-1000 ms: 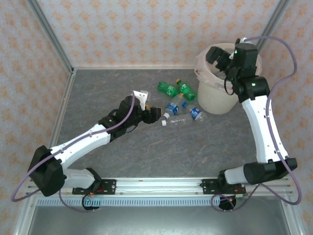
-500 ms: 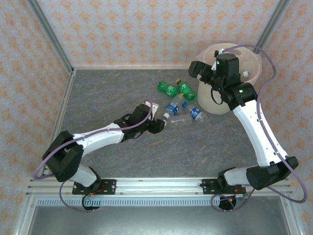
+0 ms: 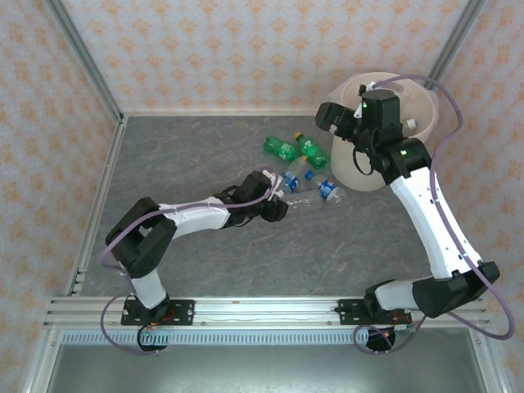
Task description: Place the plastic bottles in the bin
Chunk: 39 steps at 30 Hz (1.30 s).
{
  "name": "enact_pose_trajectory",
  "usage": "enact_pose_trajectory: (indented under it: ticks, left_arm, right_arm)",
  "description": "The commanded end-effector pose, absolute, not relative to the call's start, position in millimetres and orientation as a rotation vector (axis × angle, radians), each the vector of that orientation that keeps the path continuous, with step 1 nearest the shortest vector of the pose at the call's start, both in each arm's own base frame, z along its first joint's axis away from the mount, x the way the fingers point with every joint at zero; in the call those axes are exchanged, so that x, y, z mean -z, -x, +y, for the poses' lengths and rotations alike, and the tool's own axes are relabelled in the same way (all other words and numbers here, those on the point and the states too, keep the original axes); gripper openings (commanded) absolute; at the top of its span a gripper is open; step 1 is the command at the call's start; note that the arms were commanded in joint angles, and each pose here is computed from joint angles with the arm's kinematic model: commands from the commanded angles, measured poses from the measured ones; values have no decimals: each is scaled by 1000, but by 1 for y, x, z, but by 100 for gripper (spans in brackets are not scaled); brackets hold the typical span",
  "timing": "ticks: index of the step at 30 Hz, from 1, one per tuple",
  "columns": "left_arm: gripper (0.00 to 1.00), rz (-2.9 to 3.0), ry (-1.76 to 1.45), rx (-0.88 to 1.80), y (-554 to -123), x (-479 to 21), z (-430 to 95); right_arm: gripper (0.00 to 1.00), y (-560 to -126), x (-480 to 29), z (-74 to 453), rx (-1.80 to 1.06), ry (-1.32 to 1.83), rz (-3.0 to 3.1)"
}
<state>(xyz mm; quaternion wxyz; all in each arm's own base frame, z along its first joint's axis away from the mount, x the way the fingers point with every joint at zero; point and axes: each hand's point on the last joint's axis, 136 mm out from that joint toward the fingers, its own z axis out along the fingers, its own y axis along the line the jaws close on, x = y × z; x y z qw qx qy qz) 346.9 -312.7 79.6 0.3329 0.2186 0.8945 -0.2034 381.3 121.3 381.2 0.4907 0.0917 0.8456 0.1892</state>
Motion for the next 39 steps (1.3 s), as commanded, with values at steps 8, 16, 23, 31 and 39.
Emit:
enact_pose_trajectory:
  ticks: [8, 16, 23, 31, 39]
  left_arm:
    - [63, 2322, -673, 547, -354, -66, -333]
    - [62, 2343, -684, 593, -333, -62, -332]
    - [62, 2373, -701, 539, -330, -47, -329]
    - [59, 2371, -716, 521, -341, -42, -339]
    - [47, 2379, -725, 491, -342, -35, -338]
  right_arm:
    - [100, -371, -401, 118, -472, -240, 2019]
    - [100, -375, -399, 119, -467, -239, 2024]
    - [100, -379, -396, 123, -480, -237, 2032]
    - [100, -376, -396, 121, -473, -239, 2032]
    - [100, -374, -397, 118, -462, -241, 2028]
